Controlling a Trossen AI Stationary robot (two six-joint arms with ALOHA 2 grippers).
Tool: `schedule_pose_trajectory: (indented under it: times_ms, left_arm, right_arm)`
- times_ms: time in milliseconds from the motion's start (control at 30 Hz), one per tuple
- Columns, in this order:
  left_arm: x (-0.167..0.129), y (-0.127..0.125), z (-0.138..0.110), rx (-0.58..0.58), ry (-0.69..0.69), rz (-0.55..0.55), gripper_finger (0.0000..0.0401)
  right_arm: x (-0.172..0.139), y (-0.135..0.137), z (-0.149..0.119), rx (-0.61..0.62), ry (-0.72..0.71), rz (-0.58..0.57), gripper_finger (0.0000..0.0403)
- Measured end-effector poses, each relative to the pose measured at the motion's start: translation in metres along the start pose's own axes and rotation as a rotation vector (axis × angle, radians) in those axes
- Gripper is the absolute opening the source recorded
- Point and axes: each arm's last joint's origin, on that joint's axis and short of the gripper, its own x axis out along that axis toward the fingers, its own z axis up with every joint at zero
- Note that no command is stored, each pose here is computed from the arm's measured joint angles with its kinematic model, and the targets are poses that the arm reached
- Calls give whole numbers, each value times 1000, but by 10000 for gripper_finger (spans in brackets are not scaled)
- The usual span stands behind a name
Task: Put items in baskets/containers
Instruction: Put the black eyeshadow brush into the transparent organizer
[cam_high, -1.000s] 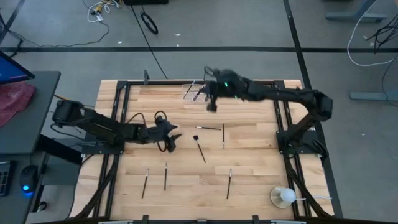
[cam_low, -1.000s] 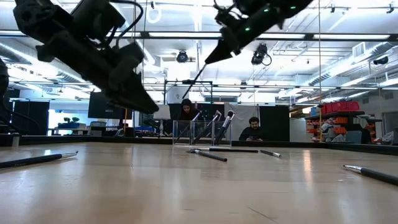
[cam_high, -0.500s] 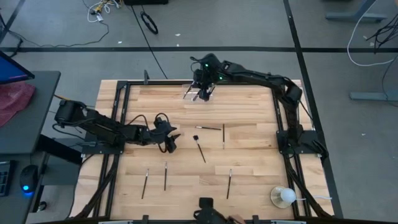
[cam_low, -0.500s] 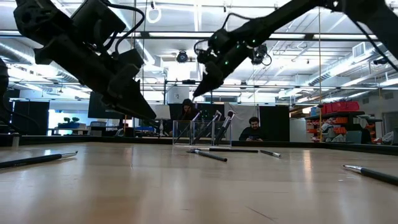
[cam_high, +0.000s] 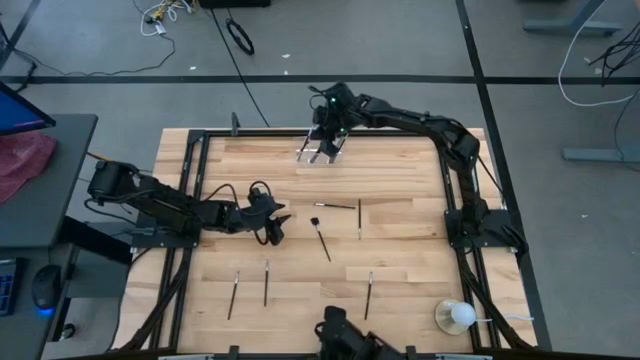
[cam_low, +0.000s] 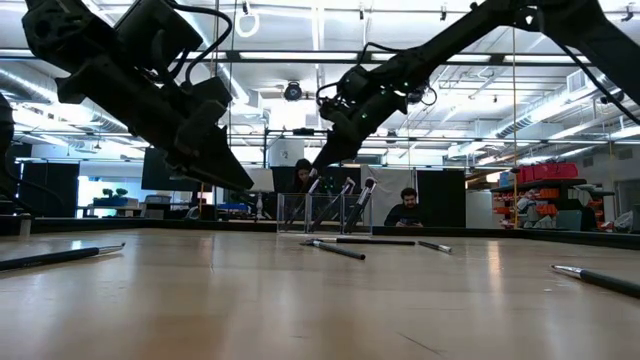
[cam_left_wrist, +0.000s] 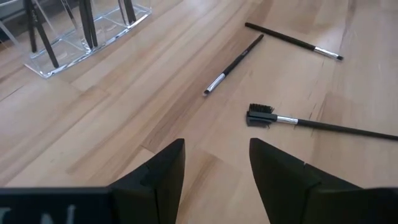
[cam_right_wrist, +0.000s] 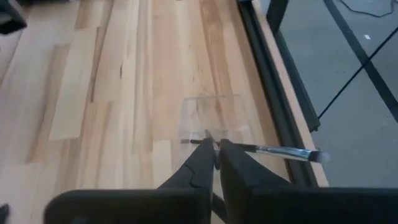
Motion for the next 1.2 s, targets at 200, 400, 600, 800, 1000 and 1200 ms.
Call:
schedule_pose_trajectory:
  times_ms: [200, 400, 600, 800, 1000, 1200]
  left_arm:
    - [0, 0, 0, -1, 0, 0, 186]
    - [0, 0, 0, -1, 0, 0, 186]
    - [0, 0, 0, -8, 0, 0, 186]
    - [-1, -1, -1, -13, -5, 6, 185]
    - [-23, -25, 5, 60, 82, -67, 185]
    - [-72, -58, 13, 127, 366, 10, 185]
  right_arm:
    - [-4, -9, 1, 55, -30, -43, 78]
    - [-6, -21, 9, 85, -88, -277, 127]
    - [-12, -16, 17, 57, -105, -309, 149]
    - [-7, 34, 23, -31, -24, -189, 141]
    - [0, 113, 9, -136, -33, -64, 108]
    - [2, 177, -25, -170, -269, 16, 76]
